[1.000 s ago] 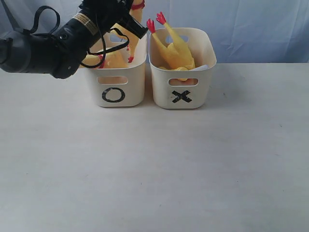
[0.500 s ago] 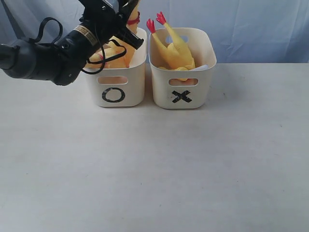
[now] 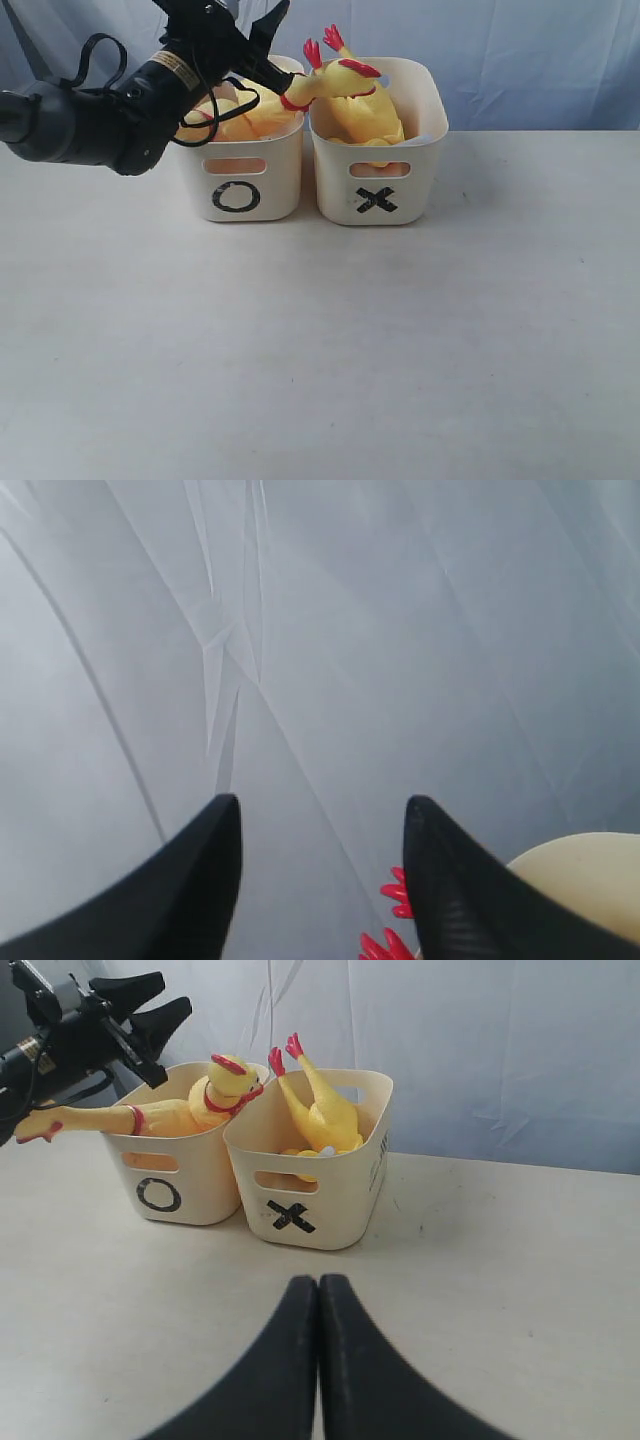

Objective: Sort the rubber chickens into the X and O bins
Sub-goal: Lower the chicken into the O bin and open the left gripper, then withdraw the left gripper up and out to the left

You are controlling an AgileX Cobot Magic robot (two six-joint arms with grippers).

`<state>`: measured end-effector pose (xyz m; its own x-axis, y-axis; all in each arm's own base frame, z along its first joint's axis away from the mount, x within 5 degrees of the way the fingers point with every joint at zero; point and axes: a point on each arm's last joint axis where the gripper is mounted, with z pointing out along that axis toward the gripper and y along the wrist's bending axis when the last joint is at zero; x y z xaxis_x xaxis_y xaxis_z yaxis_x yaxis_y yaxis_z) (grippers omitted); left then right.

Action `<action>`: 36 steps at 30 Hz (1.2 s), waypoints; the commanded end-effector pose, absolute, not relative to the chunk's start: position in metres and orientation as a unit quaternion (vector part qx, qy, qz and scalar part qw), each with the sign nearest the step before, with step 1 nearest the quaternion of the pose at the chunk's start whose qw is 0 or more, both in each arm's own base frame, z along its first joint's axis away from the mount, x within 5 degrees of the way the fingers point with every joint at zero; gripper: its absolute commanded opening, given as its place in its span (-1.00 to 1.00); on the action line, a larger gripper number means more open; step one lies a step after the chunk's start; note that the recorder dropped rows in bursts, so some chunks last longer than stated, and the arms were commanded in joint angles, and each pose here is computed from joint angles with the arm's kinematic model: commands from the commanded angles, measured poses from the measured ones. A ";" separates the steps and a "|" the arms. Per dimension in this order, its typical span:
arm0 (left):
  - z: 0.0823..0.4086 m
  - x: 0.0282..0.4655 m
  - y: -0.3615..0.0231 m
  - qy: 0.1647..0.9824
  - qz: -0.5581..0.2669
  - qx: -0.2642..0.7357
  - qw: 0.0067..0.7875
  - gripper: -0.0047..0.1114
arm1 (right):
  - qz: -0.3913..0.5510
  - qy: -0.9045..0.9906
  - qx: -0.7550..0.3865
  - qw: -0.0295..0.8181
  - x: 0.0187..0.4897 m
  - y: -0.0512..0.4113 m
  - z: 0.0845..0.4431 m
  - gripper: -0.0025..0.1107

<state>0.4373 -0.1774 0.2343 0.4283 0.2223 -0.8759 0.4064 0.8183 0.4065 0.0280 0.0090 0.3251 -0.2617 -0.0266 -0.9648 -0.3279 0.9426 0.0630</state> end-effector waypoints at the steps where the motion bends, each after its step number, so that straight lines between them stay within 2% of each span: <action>1: 0.245 0.436 -0.177 0.510 -0.067 0.281 0.810 -0.08 | 0.127 0.776 -0.114 0.608 0.027 0.009 0.328 -0.96; 6: 0.258 0.430 -0.178 0.494 -0.083 0.288 0.816 -0.08 | 0.127 0.776 -0.114 0.608 0.027 0.009 0.328 -0.96; 24: 0.284 0.400 -0.198 0.489 -0.270 0.362 0.746 -0.09 | 0.127 0.776 -0.114 0.608 0.027 0.008 0.328 -0.96; 27: 0.288 0.394 -0.200 0.481 -0.263 0.399 0.735 -0.16 | 0.127 0.776 -0.114 0.607 0.027 0.008 0.328 -0.96; 31: 0.300 0.388 -0.197 0.494 -0.222 0.431 0.722 -0.38 | 0.127 0.777 -0.114 0.605 0.027 0.008 0.328 -0.96; 36: 0.311 0.386 -0.183 0.583 -0.164 0.403 0.686 -0.49 | 0.127 0.780 -0.114 0.602 0.027 0.008 0.327 -0.96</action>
